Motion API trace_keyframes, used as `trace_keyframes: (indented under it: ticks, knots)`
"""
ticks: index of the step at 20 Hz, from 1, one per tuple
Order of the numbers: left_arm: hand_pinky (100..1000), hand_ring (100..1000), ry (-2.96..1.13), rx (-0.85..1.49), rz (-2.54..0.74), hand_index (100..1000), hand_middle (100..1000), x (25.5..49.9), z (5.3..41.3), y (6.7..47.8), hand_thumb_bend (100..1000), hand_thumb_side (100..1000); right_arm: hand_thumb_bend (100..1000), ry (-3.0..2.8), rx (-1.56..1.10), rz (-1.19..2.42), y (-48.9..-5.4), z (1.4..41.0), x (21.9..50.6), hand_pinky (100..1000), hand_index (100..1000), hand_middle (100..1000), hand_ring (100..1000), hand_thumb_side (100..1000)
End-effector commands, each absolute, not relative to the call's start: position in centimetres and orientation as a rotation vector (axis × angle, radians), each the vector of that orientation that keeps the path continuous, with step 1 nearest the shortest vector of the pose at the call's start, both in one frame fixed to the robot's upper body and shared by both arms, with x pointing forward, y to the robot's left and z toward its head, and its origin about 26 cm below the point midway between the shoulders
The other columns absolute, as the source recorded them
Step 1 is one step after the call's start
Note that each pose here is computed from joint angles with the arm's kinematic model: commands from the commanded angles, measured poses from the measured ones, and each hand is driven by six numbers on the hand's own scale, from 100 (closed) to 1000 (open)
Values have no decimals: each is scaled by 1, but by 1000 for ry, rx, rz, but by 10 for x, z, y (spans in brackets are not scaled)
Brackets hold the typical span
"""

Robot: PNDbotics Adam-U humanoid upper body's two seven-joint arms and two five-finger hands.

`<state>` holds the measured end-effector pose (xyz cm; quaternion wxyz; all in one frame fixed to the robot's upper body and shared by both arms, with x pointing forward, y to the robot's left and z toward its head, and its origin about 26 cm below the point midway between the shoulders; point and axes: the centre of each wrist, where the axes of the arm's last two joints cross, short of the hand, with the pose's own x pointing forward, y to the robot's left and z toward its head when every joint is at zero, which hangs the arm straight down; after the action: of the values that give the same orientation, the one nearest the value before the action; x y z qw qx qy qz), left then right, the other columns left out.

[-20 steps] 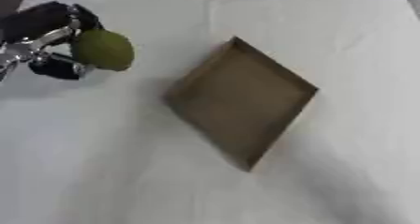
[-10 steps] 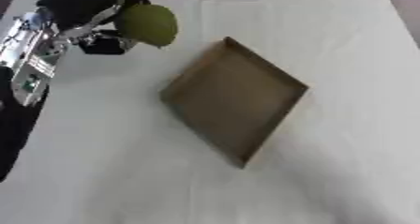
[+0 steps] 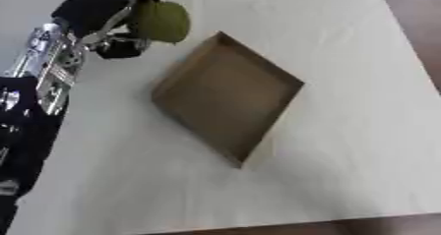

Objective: Pick up objects on the table and place them in the box.

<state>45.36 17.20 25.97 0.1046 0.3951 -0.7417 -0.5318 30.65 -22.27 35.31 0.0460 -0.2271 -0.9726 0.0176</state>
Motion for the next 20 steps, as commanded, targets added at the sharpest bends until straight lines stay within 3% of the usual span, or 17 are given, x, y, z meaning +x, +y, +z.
trace_keyframes:
  ticks: [1, 6, 14, 20]
  knots:
    - [330, 466, -2233, 1163, -1550, 650, 436, 452, 269, 162, 100, 162, 100, -3000, -699, 80, -219, 362, 301, 777, 776, 697, 567, 529]
    - [327, 463, -2255, 1123, -1561, 649, 430, 450, 265, 151, 100, 163, 100, -2990, -707, 107, -218, 363, 300, 778, 776, 699, 568, 528]
    - [302, 445, -2383, 958, -1491, 640, 405, 449, 258, 142, 100, 299, 100, -2989, -744, 102, -220, 366, 299, 776, 776, 698, 571, 528]
    - [324, 457, -2344, 809, -1616, 653, 418, 455, 239, 137, 100, 328, 100, -2984, -762, 103, -221, 368, 299, 776, 776, 698, 572, 527]
